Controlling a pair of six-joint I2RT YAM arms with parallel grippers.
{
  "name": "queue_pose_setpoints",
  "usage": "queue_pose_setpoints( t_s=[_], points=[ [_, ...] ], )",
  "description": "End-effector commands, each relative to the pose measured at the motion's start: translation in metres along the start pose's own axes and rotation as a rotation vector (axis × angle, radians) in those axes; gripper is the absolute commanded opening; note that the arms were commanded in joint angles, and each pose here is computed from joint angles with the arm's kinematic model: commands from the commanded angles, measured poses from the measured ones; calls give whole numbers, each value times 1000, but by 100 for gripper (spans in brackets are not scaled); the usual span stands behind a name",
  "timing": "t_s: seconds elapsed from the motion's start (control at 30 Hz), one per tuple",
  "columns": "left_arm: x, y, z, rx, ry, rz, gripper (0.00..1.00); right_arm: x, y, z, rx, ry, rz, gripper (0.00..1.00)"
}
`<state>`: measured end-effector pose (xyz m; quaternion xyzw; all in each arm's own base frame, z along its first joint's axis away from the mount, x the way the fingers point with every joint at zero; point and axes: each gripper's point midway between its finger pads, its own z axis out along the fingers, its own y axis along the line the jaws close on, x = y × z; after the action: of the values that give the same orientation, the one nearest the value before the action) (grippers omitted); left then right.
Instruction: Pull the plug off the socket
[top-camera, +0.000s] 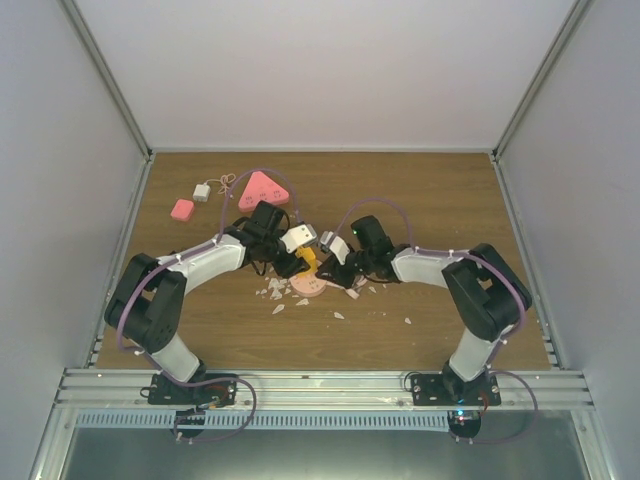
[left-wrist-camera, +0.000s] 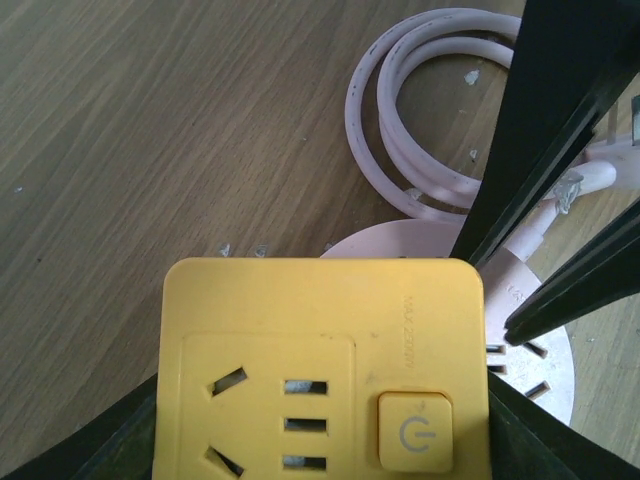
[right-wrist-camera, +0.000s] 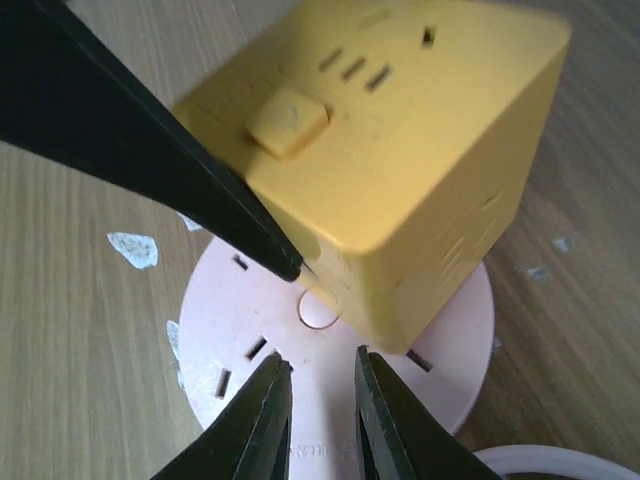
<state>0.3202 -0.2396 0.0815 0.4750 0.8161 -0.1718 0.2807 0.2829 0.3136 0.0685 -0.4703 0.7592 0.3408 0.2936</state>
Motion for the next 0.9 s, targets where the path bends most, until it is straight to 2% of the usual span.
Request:
queue_pose_setpoints(
  t_s=[0.0, 0.27, 0.43, 0.77, 0.87],
  points=[
    [-41, 7, -10, -5, -127, 4, 7, 10, -2, 15, -7, 29, 25, 20],
    [-53, -1, -19, 36, -155, -6, 6, 49, -5, 32, -28, 124, 134, 18],
    [-65, -16, -32, 97, -210, -4, 5, 54, -8, 35, -23, 141, 147, 18],
    [-69, -34, -43, -62, -256, 172, 2, 66, -12, 41, -11, 178, 164, 17],
    [-71, -38, -48, -63, -275, 191, 2, 67, -13, 41, -11, 183, 166, 17]
  ],
)
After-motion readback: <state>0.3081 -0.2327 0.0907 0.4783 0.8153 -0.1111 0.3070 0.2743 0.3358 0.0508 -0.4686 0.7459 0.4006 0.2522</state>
